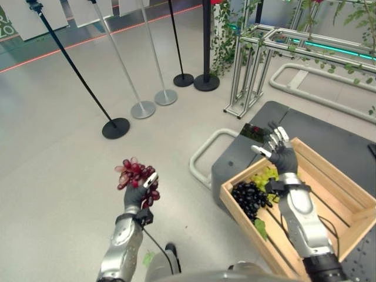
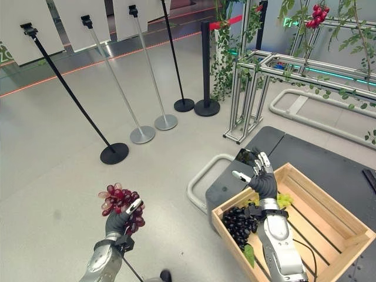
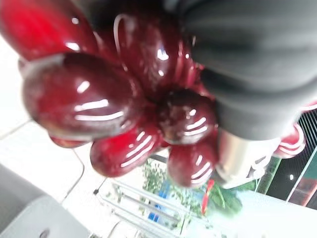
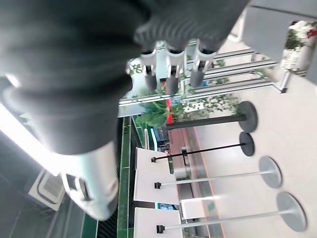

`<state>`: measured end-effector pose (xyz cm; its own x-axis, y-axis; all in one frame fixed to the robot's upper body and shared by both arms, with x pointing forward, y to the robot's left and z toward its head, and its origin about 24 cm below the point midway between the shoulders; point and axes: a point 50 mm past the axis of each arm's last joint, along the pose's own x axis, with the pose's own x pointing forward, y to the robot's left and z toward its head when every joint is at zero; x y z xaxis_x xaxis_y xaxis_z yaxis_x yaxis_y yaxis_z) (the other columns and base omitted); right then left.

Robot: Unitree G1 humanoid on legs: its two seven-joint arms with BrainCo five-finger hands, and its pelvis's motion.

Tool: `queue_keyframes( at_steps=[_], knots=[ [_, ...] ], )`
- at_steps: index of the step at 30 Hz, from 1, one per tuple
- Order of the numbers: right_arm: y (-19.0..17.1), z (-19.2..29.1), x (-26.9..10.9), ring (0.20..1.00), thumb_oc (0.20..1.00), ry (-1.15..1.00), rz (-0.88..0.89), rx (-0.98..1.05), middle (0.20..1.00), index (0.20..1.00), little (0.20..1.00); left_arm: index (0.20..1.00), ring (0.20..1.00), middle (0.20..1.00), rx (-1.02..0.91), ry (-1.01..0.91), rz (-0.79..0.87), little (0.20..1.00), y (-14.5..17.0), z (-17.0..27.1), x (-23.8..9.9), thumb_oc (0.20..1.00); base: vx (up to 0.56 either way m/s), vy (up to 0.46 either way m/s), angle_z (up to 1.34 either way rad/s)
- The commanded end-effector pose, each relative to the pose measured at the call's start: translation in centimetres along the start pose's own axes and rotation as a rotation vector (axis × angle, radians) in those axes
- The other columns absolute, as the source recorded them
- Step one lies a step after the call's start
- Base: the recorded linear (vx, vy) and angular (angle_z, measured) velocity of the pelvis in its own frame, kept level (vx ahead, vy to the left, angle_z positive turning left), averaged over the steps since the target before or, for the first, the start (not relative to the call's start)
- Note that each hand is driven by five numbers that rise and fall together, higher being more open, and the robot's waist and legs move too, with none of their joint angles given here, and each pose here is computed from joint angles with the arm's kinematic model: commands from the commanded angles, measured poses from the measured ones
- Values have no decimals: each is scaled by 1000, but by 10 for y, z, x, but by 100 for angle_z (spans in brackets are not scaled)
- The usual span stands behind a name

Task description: Pick up the fruits from the basket on one side to the basket on the other side

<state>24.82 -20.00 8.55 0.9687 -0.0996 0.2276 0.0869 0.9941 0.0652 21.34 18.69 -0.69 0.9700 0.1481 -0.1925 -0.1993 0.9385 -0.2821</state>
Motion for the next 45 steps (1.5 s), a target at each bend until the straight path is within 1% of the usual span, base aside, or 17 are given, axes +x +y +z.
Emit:
queue_keyframes(
  at_steps=[1,4,11,17,20,23,24,27,33,40,45],
  knots=[
    [3,28,10,1000,1000,-158,21,-21,1000,1000,1000,200,200,200,-28,-227,-14,200,3,46,3,200,-143,60,106],
    [-4,29,9,1000,1000,-157,-7,-30,1000,1000,1000,200,200,200,-31,-245,-20,200,3,51,3,200,-143,75,51],
    [-10,27,5,1000,1000,-155,-70,-12,1000,1000,1000,200,200,200,21,-285,-82,200,-4,64,3,200,-199,183,127],
    [1,22,8,1000,1000,-146,-79,54,1000,1000,1000,200,200,200,103,-328,-78,200,-1,75,3,200,-249,202,53],
    [9,22,13,1000,1000,-144,-58,62,1000,1000,1000,200,200,200,162,-385,-71,200,2,89,5,200,-282,239,32],
    [7,19,14,1000,1000,-128,-62,42,1000,1000,1000,200,200,200,179,-397,-68,200,1,92,7,200,-202,200,63],
    [5,16,13,1000,1000,-110,-59,33,1000,1000,1000,200,200,200,171,-392,-100,200,-3,91,9,200,-134,208,66],
    [2,9,6,1000,1000,-69,-46,17,1000,1000,1000,200,200,200,206,-377,-122,200,-2,89,6,200,-127,125,101],
    [-1,9,7,1000,1000,-83,-55,38,1000,1000,1000,200,200,200,188,-373,-149,200,-9,86,7,200,-76,70,120],
    [5,13,14,1000,1000,-96,0,35,1000,1000,1000,200,200,200,118,-383,-126,200,-4,87,4,200,-129,-84,34],
    [-9,20,13,1000,1000,-121,-45,-12,1000,1000,1000,200,200,200,78,-344,-116,200,0,79,3,200,-257,14,97]
  ],
)
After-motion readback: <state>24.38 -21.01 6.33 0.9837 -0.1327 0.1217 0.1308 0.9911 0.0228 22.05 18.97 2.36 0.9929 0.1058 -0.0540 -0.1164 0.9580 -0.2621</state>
